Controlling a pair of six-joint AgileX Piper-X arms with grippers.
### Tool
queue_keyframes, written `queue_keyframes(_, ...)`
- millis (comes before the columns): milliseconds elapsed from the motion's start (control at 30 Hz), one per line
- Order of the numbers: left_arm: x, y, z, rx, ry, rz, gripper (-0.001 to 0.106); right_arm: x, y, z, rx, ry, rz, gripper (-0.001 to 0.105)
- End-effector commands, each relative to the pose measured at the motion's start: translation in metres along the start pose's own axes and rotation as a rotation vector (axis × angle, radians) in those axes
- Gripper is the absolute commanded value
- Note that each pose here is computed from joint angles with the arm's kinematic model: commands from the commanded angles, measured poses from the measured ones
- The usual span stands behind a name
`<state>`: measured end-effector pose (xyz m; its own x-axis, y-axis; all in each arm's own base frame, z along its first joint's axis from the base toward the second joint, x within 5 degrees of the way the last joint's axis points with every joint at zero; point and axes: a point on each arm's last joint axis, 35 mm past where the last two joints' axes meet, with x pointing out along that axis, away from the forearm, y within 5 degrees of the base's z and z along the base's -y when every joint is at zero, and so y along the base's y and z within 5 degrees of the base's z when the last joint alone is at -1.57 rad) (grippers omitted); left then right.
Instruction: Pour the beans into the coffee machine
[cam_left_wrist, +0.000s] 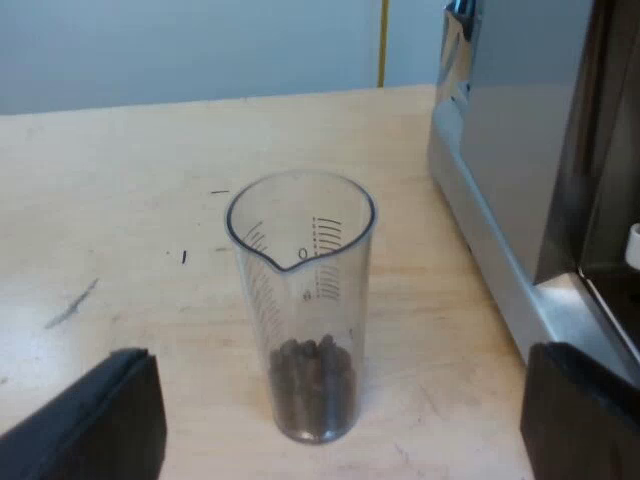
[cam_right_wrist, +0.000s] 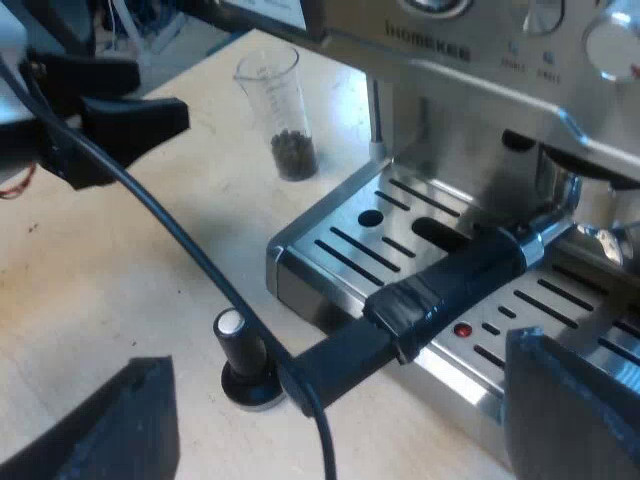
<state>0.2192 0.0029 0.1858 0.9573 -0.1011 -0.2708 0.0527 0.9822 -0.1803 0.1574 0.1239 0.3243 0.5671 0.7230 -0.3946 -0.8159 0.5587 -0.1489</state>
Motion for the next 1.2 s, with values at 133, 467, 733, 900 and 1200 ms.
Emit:
queue_keyframes(133, 0.014, 0.003, -0.006, -0.004, -0.036, -0.002, 0.084, -0.002, -0.001, 0.008, -0.024, -0.051, -0.007, 0.069)
queue_keyframes(467, 0.037, 0.010, -0.029, -0.003, -0.051, -0.005, 0.084, -0.002, -0.001, 0.008, -0.024, -0.051, -0.007, 0.069)
queue_keyframes(733, 0.060, 0.014, -0.043, -0.003, -0.039, -0.025, 0.084, -0.002, -0.001, 0.008, -0.024, -0.051, -0.007, 0.069)
queue_keyframes(900, 0.073, 0.014, -0.035, 0.001, -0.065, -0.037, 0.084, -0.002, -0.001, 0.008, -0.024, -0.051, -0.007, 0.069)
queue_keyframes(1200, 0.093, 0.017, -0.037, 0.000, -0.060, -0.036, 0.084, -0.002, -0.001, 0.008, -0.024, -0.051, -0.007, 0.069)
